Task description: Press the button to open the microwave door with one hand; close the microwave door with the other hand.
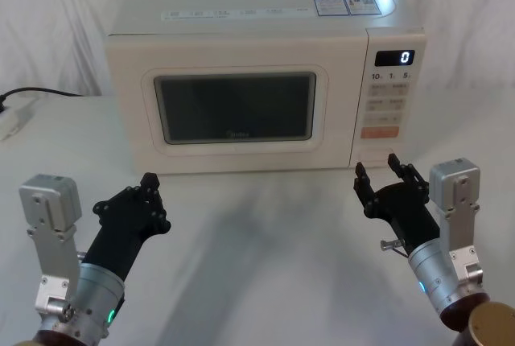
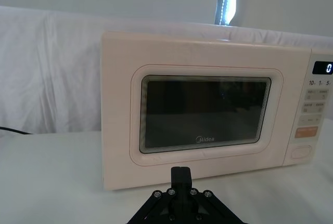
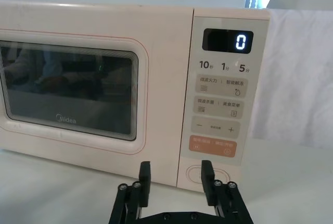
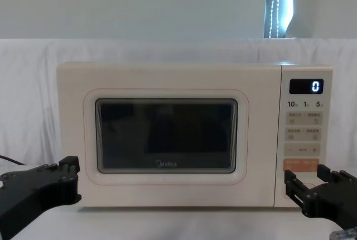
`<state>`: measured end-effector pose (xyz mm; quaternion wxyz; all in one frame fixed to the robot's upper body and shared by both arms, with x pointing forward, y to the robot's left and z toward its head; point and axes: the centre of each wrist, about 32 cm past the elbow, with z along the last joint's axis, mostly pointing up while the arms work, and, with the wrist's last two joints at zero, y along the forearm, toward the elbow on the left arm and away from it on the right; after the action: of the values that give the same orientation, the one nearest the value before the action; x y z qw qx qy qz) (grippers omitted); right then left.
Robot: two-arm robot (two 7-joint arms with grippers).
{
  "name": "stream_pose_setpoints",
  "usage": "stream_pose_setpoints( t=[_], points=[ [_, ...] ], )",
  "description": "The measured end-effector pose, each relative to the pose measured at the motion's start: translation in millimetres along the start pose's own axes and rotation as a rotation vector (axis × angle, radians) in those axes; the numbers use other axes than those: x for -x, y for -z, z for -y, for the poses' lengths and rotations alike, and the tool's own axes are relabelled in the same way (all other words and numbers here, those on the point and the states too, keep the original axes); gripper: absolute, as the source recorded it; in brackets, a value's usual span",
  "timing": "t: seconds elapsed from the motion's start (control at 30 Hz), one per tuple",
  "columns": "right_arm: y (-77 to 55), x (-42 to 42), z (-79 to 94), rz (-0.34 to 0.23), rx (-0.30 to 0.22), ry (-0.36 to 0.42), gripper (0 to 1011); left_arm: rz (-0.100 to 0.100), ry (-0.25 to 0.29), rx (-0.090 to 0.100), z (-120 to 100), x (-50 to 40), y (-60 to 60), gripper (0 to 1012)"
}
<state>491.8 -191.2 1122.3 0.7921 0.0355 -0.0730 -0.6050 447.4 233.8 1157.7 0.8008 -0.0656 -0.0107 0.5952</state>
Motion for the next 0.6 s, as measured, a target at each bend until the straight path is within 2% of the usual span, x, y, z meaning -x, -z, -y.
stream_pose_setpoints(
  t=[0.43,0.6],
  points=[
    [0.0,0.0,0.0,0.0,0.0,0.0,966,0.0,0.0,0.0,0.0,0.0,0.0,0],
    [0.0,0.0,0.0,0.0,0.0,0.0,1000,0.0,0.0,0.0,0.0,0.0,0.0,0]
  ],
)
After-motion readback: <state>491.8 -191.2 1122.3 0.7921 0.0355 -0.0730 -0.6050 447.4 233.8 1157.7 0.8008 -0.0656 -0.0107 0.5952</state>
